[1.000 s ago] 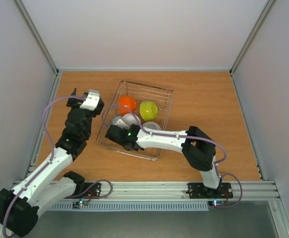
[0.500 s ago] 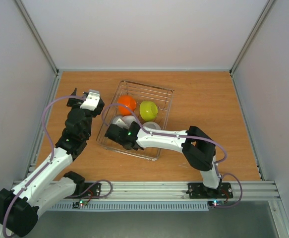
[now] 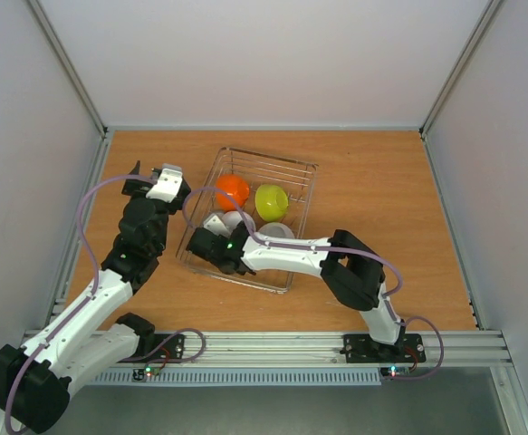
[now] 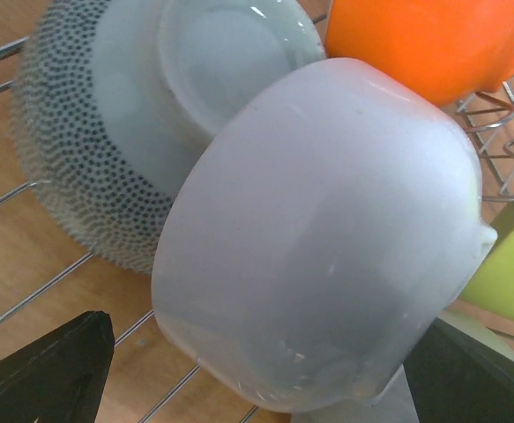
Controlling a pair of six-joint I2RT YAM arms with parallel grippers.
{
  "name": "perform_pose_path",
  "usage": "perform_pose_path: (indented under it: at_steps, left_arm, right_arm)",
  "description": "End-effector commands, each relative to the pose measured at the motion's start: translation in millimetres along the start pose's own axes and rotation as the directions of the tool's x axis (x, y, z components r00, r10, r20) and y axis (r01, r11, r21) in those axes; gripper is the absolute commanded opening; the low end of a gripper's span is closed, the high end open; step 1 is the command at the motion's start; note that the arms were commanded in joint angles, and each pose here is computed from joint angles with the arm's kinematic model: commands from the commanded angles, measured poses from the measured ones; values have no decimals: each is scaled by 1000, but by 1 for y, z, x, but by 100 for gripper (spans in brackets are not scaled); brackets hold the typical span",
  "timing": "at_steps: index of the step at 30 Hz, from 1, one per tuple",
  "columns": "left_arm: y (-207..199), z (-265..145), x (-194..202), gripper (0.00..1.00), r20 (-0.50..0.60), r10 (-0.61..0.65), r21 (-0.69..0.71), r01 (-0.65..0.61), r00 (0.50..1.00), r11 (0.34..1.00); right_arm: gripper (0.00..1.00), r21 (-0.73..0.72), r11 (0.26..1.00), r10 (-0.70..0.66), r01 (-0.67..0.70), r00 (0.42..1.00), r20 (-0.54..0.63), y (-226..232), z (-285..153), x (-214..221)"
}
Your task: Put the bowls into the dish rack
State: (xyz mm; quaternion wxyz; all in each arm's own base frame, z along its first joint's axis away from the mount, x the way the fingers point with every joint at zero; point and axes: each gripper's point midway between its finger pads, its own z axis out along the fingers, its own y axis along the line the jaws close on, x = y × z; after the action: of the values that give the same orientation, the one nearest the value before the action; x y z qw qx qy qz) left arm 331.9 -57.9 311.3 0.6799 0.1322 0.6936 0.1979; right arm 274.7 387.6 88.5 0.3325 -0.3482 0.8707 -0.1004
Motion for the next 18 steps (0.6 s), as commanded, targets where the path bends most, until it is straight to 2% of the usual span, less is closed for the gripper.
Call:
perform_pose_path:
  at_steps: [1,6,10,13,16,18]
  left_arm:
    - [5,-3,-9,96,46,-41,-13,42,998,999]
    - [4,-3,-9,97,45,-41,-10,42,998,999]
    - [4,-3,-8,96,45,-39,-8,40,998,999]
    - [4,-3,-8,96,45,-41,-8,41,998,999]
    - [4,-3,-8,96,45,-41,-8,41,998,999]
    - [3,-3,-8,96,44,-40,-6,40,998,999]
  right_arm:
    - [90,51,994,101,-101,995,14,3,12,-4]
    - [91,132,983,127,-130,992,27,-4,17,-6]
    - [83,197,969,144,-151,988,51,-15,16,-5]
    - [69,235,960,141,-151,988,61,-23,14,-4]
    - [51,248,948,184,-200,979,87,-30,10,-2]
    - [35,243,947,191,-211,976,102,-32,6,-3]
